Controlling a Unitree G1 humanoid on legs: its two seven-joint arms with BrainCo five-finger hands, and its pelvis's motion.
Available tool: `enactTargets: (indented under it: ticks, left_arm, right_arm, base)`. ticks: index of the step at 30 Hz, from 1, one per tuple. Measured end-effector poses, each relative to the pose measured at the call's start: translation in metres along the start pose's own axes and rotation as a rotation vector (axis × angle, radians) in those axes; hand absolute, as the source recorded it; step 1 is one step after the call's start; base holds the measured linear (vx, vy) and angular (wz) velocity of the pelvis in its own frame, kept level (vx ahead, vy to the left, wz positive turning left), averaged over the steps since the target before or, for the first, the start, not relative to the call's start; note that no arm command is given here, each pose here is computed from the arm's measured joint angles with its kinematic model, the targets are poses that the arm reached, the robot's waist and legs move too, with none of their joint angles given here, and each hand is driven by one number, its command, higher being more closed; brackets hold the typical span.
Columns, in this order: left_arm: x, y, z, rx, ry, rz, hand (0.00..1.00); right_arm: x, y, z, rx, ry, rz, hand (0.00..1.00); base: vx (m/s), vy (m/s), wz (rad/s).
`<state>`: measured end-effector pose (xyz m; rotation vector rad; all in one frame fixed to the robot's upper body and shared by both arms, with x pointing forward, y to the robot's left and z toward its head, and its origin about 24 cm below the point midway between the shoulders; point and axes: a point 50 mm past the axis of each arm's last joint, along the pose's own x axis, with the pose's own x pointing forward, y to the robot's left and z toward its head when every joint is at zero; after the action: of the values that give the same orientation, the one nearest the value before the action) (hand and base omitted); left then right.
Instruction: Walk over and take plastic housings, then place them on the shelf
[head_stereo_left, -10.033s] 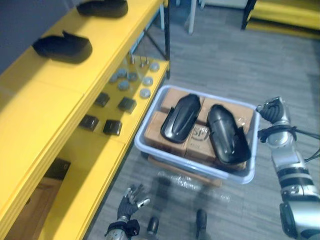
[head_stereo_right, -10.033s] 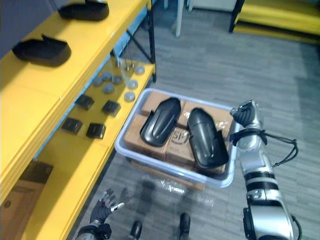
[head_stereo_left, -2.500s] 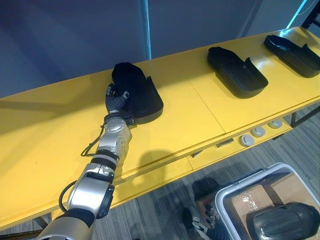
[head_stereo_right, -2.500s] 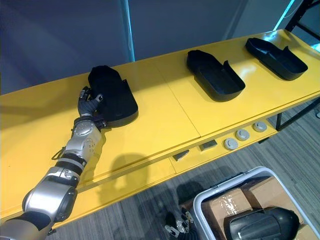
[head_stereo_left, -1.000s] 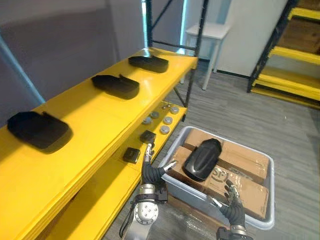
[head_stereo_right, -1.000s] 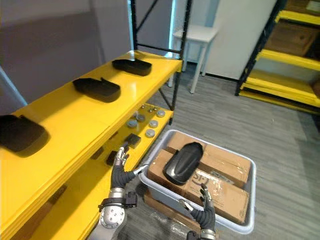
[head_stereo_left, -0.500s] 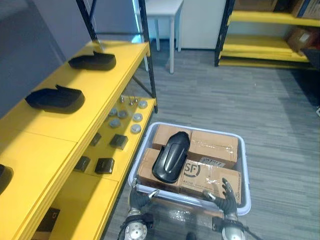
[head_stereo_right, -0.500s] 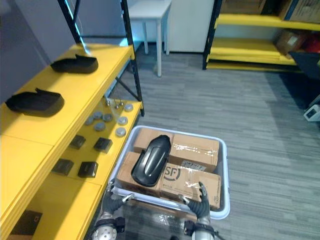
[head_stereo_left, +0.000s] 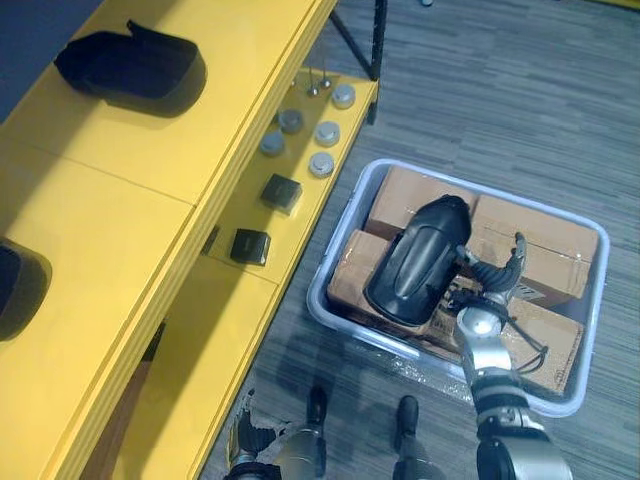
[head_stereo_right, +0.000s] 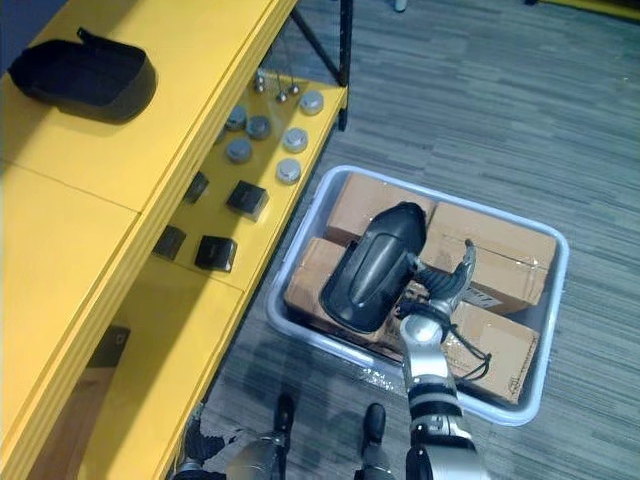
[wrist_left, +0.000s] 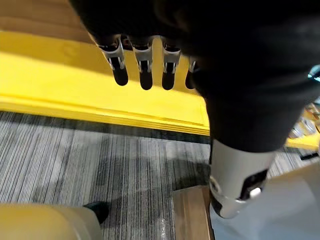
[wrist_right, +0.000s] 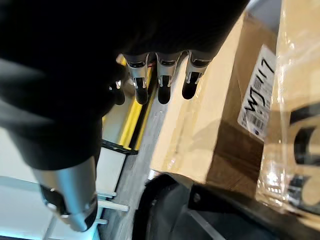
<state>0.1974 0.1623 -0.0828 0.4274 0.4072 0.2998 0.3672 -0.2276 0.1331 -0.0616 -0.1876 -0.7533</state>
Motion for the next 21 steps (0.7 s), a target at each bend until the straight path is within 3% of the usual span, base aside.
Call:
enactTargets:
  ticks: [13,14,21]
  left_arm:
    - [0.021,0.003,0.003,-0.126,0.106,0.054,0.0]
    - [0.021,0.003,0.002,-0.134,0.115,0.058,0.0]
    - [0.027,0.01,-0.003,-0.171,0.188,0.096,0.0]
  right_arm:
    - [-0.002,0.024,-0.007,0.01,0.132,0.064,0.0]
    - [-0.002,0.025,-0.006,0.013,0.132,0.067,1.0]
    - [-0.003,0.031,-0.011,-0.043,0.161,0.137,1.0]
  base:
    - [0.0,0.013,0.12]
    - [0.04,0.004,0.01]
    - [0.0,0.0,0.0]
